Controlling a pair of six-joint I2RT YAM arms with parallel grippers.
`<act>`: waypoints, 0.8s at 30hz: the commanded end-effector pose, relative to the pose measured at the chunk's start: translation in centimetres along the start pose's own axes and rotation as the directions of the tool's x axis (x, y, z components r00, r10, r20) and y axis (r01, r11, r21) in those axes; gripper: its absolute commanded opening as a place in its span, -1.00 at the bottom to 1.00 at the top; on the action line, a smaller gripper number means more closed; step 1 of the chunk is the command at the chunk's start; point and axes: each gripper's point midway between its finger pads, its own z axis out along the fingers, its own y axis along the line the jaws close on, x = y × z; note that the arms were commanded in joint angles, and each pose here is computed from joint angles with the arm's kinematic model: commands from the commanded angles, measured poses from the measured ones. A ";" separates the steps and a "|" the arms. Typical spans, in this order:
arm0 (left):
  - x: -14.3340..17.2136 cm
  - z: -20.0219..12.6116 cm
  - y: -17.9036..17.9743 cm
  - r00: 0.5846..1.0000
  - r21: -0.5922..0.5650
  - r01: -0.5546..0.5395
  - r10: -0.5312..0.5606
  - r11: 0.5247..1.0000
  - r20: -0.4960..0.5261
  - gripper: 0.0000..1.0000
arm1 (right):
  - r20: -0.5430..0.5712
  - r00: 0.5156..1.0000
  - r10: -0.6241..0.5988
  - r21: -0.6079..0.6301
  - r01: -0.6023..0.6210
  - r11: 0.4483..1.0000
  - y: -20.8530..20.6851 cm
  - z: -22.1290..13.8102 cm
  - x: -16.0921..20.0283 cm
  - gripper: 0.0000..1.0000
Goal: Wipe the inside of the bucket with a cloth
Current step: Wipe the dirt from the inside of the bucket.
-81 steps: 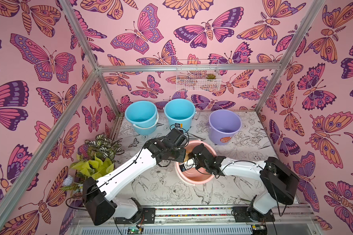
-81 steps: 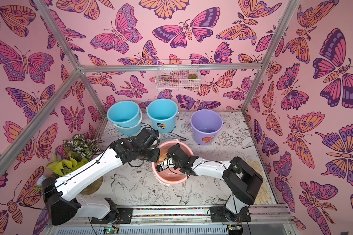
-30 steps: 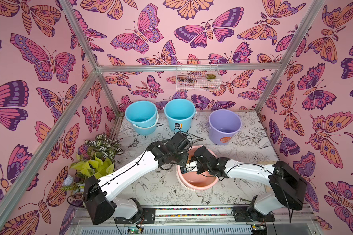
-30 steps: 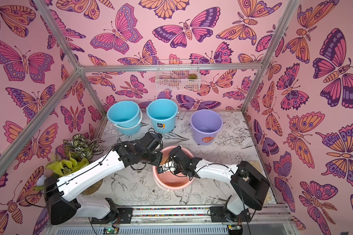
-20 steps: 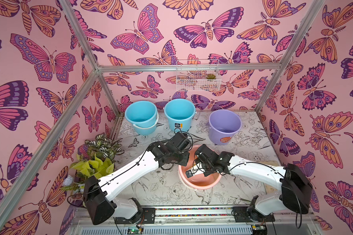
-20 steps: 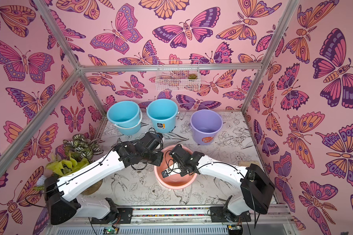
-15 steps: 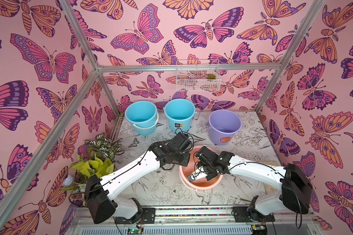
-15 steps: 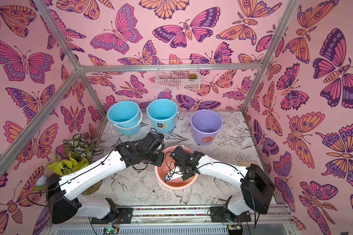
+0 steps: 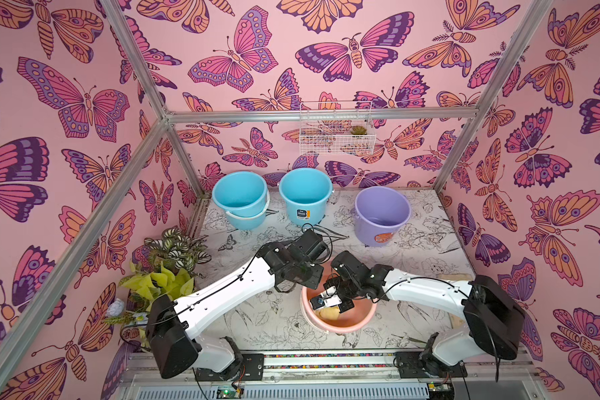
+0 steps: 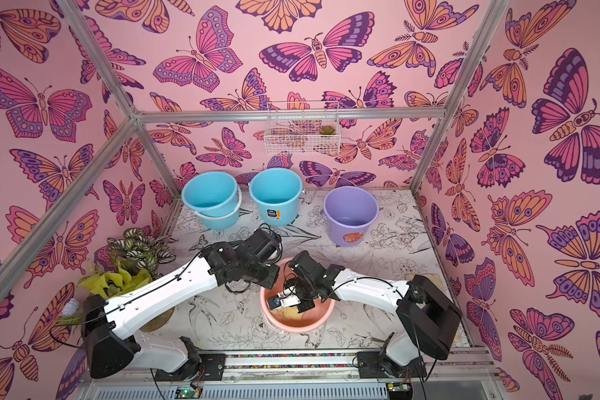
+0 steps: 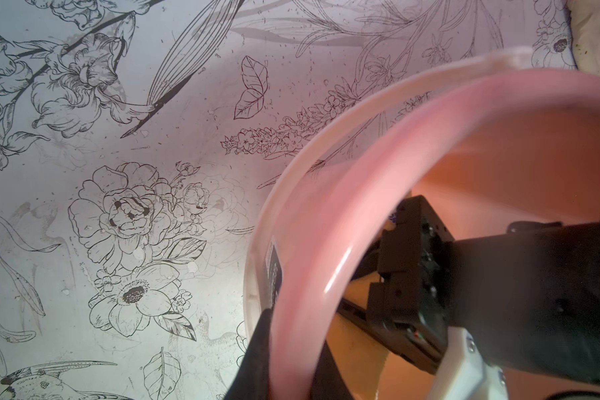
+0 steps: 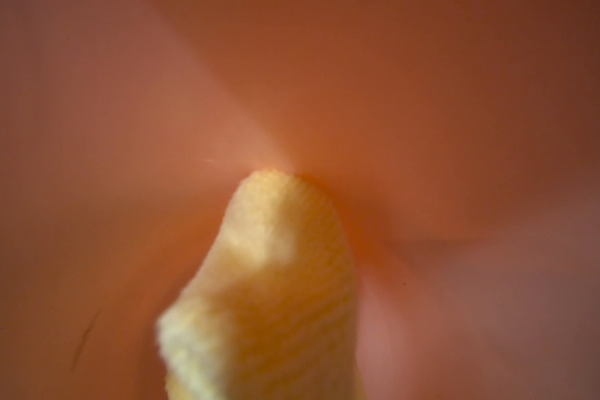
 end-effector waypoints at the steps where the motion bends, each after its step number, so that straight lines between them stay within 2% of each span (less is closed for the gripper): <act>1: -2.5 -0.1 -1.7 0.995 0.050 0.021 -0.026 0.999 0.093 -1.00 | 0.068 0.994 -0.088 0.277 0.066 0.959 -5.9 -0.1 -2.5 -1.00; 4: -2.6 -0.1 -1.7 0.995 0.051 0.017 -0.022 0.999 0.096 -1.00 | -0.044 0.990 -0.136 0.376 0.142 0.916 -7.7 -0.7 -1.2 -1.00; 7: -2.9 -0.3 -1.8 0.995 0.054 0.015 -0.020 0.998 0.103 -1.00 | -0.191 0.966 -0.173 0.400 0.238 0.885 -8.5 -1.7 0.6 -1.00; 12: -3.0 -0.7 -1.6 0.993 0.044 0.019 -0.024 0.999 0.117 -1.00 | -0.441 0.867 -0.230 0.221 0.354 0.909 -6.9 -3.9 4.1 -1.00; 17: -3.1 -0.9 -1.4 0.991 0.035 0.015 -0.020 0.999 0.129 -1.00 | -0.543 0.805 -0.239 0.016 0.295 0.955 -3.6 -6.8 6.0 -1.00; 21: -3.3 -1.0 -1.4 0.991 0.032 0.014 -0.019 0.999 0.135 -1.00 | -0.545 0.812 -0.210 -0.127 0.168 0.978 -0.2 -8.1 6.3 -1.00; 24: -3.3 -1.0 -1.3 0.991 0.028 0.013 -0.017 1.000 0.136 -1.00 | -0.510 0.844 -0.162 -0.199 0.067 0.978 2.1 -8.4 5.8 -1.00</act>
